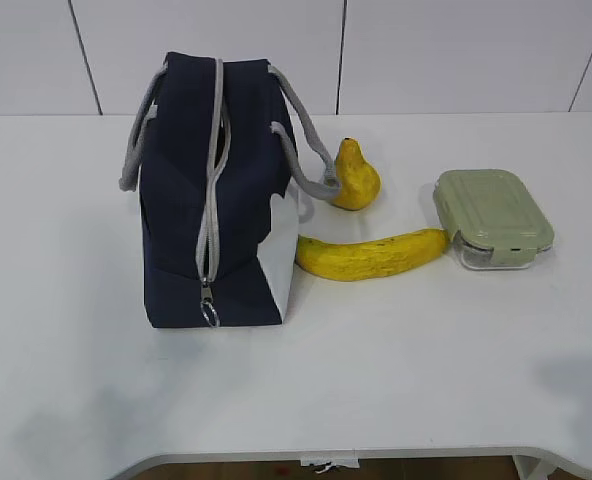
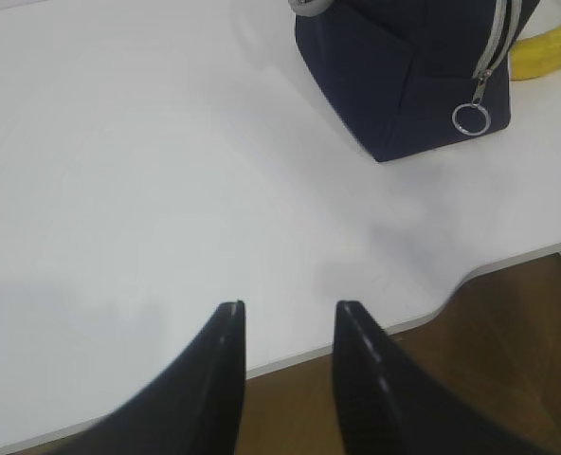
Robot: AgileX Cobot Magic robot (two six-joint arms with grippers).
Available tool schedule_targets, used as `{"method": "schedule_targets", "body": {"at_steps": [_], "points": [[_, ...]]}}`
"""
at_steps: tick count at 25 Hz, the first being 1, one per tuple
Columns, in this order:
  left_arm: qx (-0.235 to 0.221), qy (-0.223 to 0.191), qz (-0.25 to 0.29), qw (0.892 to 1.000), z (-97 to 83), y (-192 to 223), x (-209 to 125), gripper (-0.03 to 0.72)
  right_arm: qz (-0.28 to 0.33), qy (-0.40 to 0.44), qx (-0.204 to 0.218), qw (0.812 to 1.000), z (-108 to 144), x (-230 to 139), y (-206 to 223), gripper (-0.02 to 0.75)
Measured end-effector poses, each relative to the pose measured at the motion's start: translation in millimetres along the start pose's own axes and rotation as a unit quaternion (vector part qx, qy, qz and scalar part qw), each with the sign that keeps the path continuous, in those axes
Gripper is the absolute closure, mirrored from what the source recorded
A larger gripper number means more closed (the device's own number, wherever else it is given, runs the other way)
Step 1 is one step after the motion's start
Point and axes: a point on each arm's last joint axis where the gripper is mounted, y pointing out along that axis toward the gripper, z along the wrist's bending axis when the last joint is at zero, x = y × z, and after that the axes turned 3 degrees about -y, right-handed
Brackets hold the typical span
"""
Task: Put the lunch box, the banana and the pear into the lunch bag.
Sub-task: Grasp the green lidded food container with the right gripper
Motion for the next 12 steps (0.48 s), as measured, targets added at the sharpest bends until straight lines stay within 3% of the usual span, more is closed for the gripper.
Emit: {"method": "schedule_targets", "body": {"at_steps": [12], "points": [[-0.001,0.000,0.000,1.000,-0.1,0.0,0.0,0.447,0.120,0.039,0.011,0.992,-9.6,72.9,47.3,0.302]]}}
